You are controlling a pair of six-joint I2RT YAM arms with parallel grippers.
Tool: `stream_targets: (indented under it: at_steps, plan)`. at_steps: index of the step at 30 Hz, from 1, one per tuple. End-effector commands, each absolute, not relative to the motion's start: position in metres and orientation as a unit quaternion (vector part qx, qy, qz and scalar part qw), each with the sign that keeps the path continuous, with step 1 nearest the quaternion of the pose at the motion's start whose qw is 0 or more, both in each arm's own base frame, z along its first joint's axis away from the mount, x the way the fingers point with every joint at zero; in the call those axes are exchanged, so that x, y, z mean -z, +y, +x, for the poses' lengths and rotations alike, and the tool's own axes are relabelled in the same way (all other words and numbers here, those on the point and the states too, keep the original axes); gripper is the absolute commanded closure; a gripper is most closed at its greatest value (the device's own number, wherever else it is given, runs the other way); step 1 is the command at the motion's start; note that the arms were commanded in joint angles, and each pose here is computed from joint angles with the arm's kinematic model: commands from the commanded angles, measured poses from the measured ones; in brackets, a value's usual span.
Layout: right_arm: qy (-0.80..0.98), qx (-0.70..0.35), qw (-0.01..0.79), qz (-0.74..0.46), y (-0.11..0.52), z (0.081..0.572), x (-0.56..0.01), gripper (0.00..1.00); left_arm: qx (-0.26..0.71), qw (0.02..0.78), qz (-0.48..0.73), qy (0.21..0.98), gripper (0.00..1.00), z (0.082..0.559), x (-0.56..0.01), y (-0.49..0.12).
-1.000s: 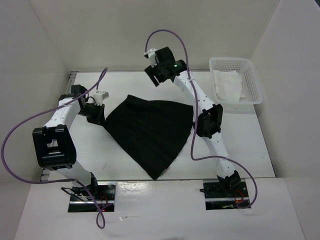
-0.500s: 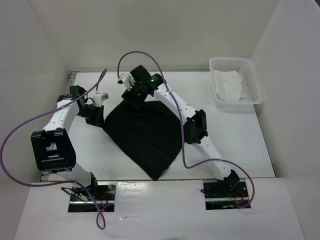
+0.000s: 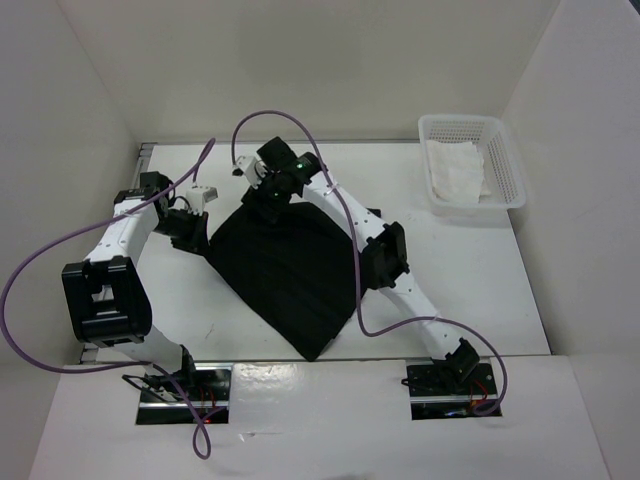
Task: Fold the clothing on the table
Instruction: Flatten the skirt out
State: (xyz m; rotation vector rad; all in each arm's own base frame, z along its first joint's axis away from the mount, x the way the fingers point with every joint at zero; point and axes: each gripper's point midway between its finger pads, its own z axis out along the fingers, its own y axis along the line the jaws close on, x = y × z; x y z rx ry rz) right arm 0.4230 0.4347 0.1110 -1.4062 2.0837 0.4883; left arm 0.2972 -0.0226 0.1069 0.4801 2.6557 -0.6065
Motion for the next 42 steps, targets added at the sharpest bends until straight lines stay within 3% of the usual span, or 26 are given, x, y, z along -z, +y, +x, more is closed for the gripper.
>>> stream_targets:
  at_steps: [1,10,14,15,16,18,20,21,24,25,30,35,42]
  plan:
    - [0.764,-0.196,0.289,-0.542,0.452,0.412,-0.112,0.22,0.233,0.192,0.183,0.936,0.93,0.293,-0.113,-0.027]
    - [0.767,-0.202,0.302,-0.529,0.467,0.418,-0.097,0.28,0.242,0.191,0.186,0.933,0.93,0.291,-0.112,-0.030]
    - [0.769,-0.192,0.317,-0.520,0.468,0.427,-0.097,0.39,0.247,0.193,0.187,0.931,0.93,0.291,-0.113,-0.032]
    - [0.769,-0.188,0.322,-0.519,0.469,0.430,-0.098,0.48,0.248,0.189,0.185,0.932,0.93,0.289,-0.112,-0.032]
    - [0.772,-0.185,0.329,-0.512,0.469,0.433,-0.099,0.73,0.248,0.189,0.185,0.932,0.93,0.289,-0.112,-0.032]
    - [0.778,-0.175,0.336,-0.502,0.467,0.438,-0.100,0.98,0.247,0.191,0.182,0.932,0.93,0.289,-0.115,-0.033]
    - [0.775,-0.167,0.353,-0.497,0.463,0.439,-0.125,1.00,0.247,0.194,0.179,0.932,0.90,0.289,-0.117,-0.033]
    - [0.771,-0.170,0.364,-0.495,0.459,0.435,-0.150,1.00,0.243,0.193,0.179,0.934,0.77,0.289,-0.117,-0.031]
    - [0.755,-0.166,0.395,-0.497,0.449,0.430,-0.200,1.00,0.232,0.207,0.174,0.934,0.54,0.289,-0.125,-0.027]
    - [0.745,-0.164,0.424,-0.489,0.441,0.426,-0.240,1.00,0.230,0.211,0.175,0.934,0.40,0.288,-0.128,-0.027]
    - [0.700,-0.151,0.500,-0.487,0.405,0.395,-0.346,1.00,0.191,0.260,0.163,0.933,0.08,0.292,-0.154,-0.015]
    - [0.685,-0.137,0.533,-0.478,0.361,0.361,-0.401,1.00,0.165,0.288,0.145,0.932,0.03,0.289,-0.168,-0.004]
    - [0.689,-0.091,0.556,-0.456,0.318,0.346,-0.419,1.00,0.151,0.319,0.120,0.928,0.00,0.280,-0.178,0.000]
